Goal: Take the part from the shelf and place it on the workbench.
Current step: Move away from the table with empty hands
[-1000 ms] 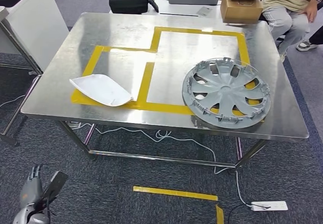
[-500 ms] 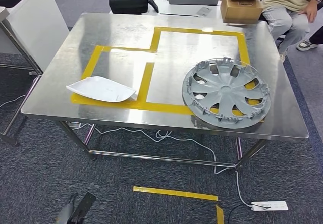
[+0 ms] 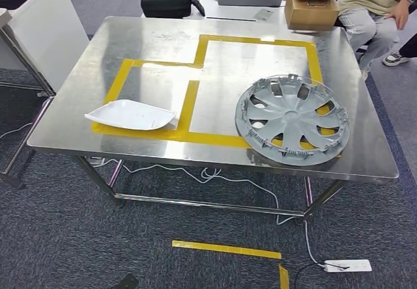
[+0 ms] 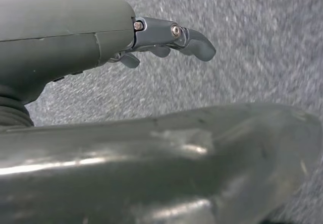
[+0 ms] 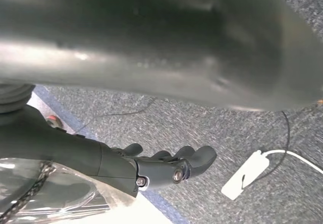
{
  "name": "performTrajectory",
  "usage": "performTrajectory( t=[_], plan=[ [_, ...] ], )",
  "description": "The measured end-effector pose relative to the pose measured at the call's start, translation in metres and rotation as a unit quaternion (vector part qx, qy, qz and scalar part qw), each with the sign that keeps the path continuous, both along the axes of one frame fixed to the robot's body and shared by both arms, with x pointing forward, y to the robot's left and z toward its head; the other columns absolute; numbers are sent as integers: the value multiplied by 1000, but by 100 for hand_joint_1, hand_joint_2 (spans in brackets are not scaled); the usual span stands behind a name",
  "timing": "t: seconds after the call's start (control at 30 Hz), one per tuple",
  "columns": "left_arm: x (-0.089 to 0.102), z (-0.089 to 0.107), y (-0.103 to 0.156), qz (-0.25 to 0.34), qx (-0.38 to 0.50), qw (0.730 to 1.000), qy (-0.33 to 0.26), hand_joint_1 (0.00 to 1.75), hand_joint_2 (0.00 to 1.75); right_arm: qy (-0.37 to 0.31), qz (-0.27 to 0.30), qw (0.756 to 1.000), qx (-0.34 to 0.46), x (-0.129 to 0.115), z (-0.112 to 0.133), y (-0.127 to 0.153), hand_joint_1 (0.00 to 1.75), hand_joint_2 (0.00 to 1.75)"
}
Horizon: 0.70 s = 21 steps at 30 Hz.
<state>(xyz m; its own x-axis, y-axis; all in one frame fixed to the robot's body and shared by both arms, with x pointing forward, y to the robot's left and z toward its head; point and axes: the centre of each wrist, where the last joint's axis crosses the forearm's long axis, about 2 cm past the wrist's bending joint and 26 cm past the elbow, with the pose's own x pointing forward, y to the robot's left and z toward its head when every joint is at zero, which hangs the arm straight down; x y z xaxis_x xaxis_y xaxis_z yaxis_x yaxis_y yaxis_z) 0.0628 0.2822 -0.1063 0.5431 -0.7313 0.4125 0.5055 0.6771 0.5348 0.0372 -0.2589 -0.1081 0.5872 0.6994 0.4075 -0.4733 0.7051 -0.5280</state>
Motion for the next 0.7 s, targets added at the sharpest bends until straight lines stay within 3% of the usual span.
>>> performTrajectory(
  t=[0.2, 0.7],
  plan=[
    [-9, -1, -12, -27, -8, 999, 24, 0, 0, 15, -2, 1000, -3, -1, 0, 0, 0, 0],
    [-10, -1, -21, -32, -12, 999, 38, 0, 0, 33, -9, 999, -2, -5, -1, 1, 0, 0]
  ],
)
